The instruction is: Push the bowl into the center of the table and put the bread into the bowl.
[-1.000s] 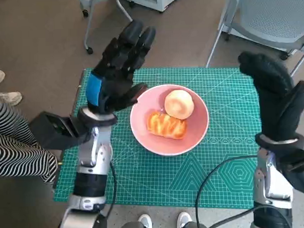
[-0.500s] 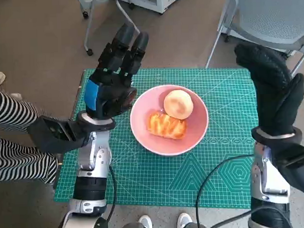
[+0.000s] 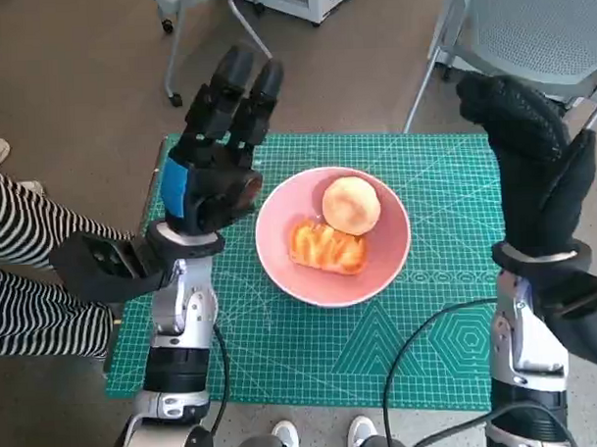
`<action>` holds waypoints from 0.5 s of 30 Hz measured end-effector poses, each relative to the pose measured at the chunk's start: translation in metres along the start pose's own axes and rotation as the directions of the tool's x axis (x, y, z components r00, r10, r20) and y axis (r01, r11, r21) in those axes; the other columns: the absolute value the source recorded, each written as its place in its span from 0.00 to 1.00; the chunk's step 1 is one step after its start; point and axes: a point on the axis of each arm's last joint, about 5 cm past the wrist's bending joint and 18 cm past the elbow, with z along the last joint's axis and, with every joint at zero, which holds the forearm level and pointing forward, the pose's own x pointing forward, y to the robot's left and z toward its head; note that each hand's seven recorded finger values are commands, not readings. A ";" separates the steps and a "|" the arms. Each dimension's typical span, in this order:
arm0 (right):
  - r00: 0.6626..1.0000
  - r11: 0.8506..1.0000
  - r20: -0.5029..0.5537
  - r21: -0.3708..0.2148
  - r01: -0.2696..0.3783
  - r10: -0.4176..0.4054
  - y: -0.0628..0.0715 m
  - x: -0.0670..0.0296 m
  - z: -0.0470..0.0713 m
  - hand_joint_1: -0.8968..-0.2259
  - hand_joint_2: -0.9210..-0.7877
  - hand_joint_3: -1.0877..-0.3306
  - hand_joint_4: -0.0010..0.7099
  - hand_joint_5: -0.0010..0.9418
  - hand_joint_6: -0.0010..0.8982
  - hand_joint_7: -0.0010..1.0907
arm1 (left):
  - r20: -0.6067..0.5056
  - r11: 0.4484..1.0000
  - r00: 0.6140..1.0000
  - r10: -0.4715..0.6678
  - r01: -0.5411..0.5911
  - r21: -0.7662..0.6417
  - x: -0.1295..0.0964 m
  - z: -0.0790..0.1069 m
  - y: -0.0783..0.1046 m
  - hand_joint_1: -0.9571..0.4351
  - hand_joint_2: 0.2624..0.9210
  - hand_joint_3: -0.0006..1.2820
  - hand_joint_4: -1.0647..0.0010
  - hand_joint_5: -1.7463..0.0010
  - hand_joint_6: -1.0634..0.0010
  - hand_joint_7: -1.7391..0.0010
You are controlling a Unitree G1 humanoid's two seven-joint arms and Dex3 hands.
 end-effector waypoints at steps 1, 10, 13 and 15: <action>1.000 1.000 -0.001 0.000 0.000 0.000 0.000 0.0003 0.000 0.32 0.00 0.54 0.30 0.00 0.14 0.51 | -0.003 1.000 1.000 0.004 -0.004 0.004 0.000 0.000 0.000 0.27 1.00 0.22 0.88 0.99 0.76 0.97; 1.000 1.000 -0.011 0.002 0.000 0.000 0.000 0.0028 0.001 0.29 0.00 0.54 0.29 0.00 0.13 0.50 | -0.020 0.999 0.999 0.025 -0.025 0.028 -0.003 0.000 0.000 0.28 1.00 0.19 0.87 0.99 0.76 0.96; 1.000 1.000 -0.009 0.002 0.000 0.000 0.000 0.0043 0.002 0.29 0.00 0.54 0.29 0.00 0.14 0.50 | -0.014 0.999 1.000 0.025 -0.025 0.037 -0.003 0.001 -0.001 0.30 1.00 0.18 0.86 0.99 0.77 0.96; 1.000 1.000 -0.007 0.001 -0.001 0.001 0.000 0.0050 0.002 0.29 0.00 0.54 0.29 0.00 0.14 0.50 | -0.014 0.998 1.000 0.023 -0.023 0.053 -0.003 0.003 -0.002 0.31 1.00 0.17 0.86 0.99 0.77 0.96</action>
